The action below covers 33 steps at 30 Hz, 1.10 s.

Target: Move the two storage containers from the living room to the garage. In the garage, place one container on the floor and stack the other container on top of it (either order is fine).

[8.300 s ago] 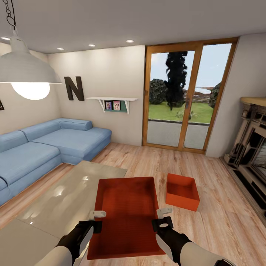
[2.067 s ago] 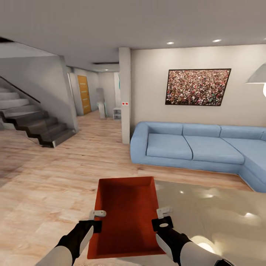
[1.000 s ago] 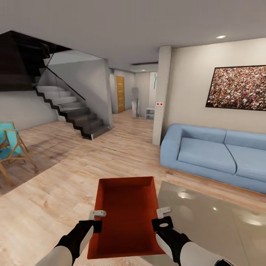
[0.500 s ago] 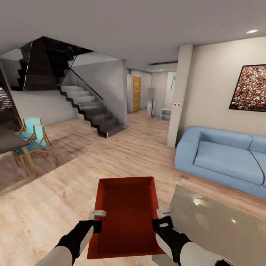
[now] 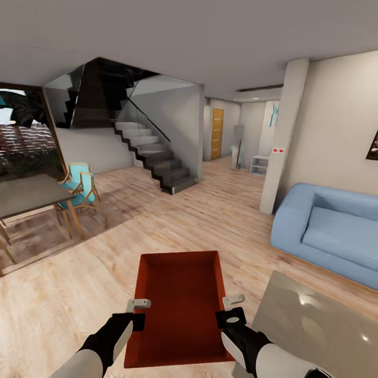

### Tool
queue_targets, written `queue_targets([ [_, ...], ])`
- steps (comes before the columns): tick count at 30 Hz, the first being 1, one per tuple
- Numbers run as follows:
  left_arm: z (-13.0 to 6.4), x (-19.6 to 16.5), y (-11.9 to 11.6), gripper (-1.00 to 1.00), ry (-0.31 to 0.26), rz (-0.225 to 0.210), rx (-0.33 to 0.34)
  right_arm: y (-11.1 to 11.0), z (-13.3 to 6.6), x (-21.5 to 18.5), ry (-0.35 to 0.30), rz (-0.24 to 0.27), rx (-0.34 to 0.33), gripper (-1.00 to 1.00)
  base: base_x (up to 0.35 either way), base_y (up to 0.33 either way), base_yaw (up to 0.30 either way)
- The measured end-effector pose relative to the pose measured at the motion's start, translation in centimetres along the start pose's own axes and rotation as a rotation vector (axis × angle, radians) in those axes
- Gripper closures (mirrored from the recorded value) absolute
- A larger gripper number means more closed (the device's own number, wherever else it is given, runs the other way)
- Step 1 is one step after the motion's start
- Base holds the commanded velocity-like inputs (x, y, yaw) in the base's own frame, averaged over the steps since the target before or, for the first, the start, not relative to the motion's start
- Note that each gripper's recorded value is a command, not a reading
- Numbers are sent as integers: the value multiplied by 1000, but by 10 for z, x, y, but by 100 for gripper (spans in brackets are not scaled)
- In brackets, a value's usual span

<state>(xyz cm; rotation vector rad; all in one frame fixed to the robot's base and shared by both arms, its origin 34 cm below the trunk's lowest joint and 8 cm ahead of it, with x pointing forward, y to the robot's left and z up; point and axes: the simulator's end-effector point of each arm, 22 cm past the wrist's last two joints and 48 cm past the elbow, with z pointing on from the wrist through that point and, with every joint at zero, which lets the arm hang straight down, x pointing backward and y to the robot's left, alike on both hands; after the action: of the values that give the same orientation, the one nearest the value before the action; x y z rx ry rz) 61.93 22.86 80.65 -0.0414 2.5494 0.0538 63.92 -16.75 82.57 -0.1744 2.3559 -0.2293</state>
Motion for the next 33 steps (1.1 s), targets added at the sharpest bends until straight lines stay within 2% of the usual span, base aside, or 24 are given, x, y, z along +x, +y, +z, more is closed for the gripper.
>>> queue_targets([
  [29,0,0,0,100,0,0,0,0,0,0,0,0,0,100,0,0,286],
  [33,0,0,0,100,0,0,0,0,0,0,0,0,0,100,0,0,108],
])
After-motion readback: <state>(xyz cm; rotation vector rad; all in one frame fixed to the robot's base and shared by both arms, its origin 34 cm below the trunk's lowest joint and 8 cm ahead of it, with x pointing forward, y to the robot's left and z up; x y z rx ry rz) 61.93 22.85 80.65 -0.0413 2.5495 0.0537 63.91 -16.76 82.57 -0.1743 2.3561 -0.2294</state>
